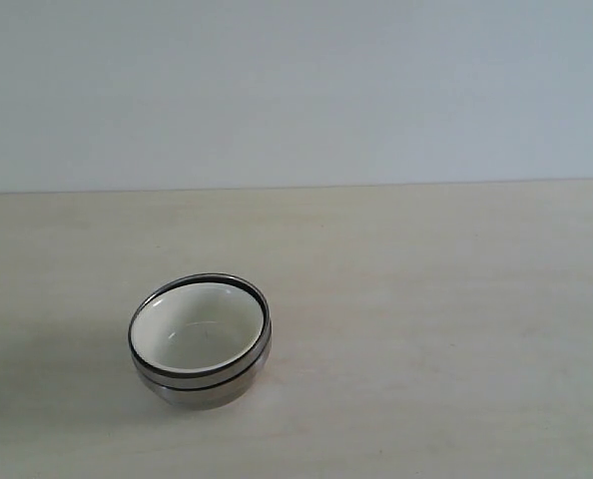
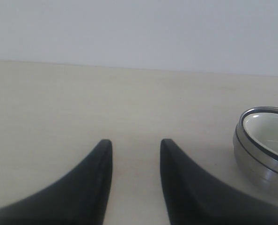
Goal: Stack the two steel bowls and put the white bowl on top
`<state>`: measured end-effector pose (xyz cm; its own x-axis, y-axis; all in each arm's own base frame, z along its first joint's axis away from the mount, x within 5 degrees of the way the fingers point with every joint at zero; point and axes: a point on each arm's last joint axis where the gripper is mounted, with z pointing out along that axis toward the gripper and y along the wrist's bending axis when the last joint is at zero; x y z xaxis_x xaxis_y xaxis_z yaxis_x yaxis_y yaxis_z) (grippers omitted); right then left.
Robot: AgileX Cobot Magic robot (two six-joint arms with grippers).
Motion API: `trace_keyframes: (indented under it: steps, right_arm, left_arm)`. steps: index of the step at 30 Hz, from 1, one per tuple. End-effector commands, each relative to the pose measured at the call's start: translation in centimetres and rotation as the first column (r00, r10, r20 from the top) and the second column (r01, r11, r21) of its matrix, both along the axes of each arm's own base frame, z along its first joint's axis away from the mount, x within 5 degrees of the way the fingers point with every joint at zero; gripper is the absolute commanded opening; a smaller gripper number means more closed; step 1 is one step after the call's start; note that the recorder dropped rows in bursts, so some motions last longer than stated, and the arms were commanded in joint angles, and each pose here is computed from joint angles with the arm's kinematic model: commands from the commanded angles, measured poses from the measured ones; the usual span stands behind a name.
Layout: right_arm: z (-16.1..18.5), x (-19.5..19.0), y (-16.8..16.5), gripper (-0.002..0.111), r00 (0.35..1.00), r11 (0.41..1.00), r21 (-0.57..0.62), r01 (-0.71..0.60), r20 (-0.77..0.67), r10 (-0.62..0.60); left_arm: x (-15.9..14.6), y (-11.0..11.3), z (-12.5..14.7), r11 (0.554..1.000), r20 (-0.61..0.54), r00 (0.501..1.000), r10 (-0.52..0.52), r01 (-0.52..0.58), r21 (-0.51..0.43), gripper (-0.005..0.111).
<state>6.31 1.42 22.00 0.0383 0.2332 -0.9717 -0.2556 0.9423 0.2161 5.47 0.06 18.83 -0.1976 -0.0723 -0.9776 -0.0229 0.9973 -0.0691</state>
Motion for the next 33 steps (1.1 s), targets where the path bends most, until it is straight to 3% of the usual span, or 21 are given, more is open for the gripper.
trace_keyframes:
  steps: [1,8,21,26,33]
  right_arm:
    - [0.0,-0.7,-0.3,0.000,0.998,1.000,-0.002,0.025,0.059,-0.025]
    - [-0.6,-0.7,-0.3,0.000,0.998,0.995,-0.079,0.059,0.011,-0.058]
    - [-2.1,-0.8,0.3,0.000,0.990,0.989,-0.143,-0.032,-0.144,0.012]
    - [-3.1,-0.8,0.0,0.000,0.972,0.971,-0.239,-0.023,-0.232,-0.034]
    - [-3.8,-0.9,-0.4,0.000,0.952,0.968,-0.250,-0.003,-0.299,-0.074]
  left_arm:
    - [0.0,0.0,-0.1,1.000,-0.001,1.000,0.004,-0.004,0.000,0.032]
    - [0.0,0.0,-0.1,1.000,-0.001,1.000,0.004,-0.004,0.000,0.032]
    - [0.0,0.0,-0.1,1.000,-0.001,1.000,0.004,-0.004,0.000,0.032]
    - [0.0,0.0,-0.1,1.000,-0.001,1.000,0.004,-0.004,0.000,0.032]
    - [0.0,0.0,-0.1,1.000,-0.001,1.000,0.004,-0.004,0.000,0.032]
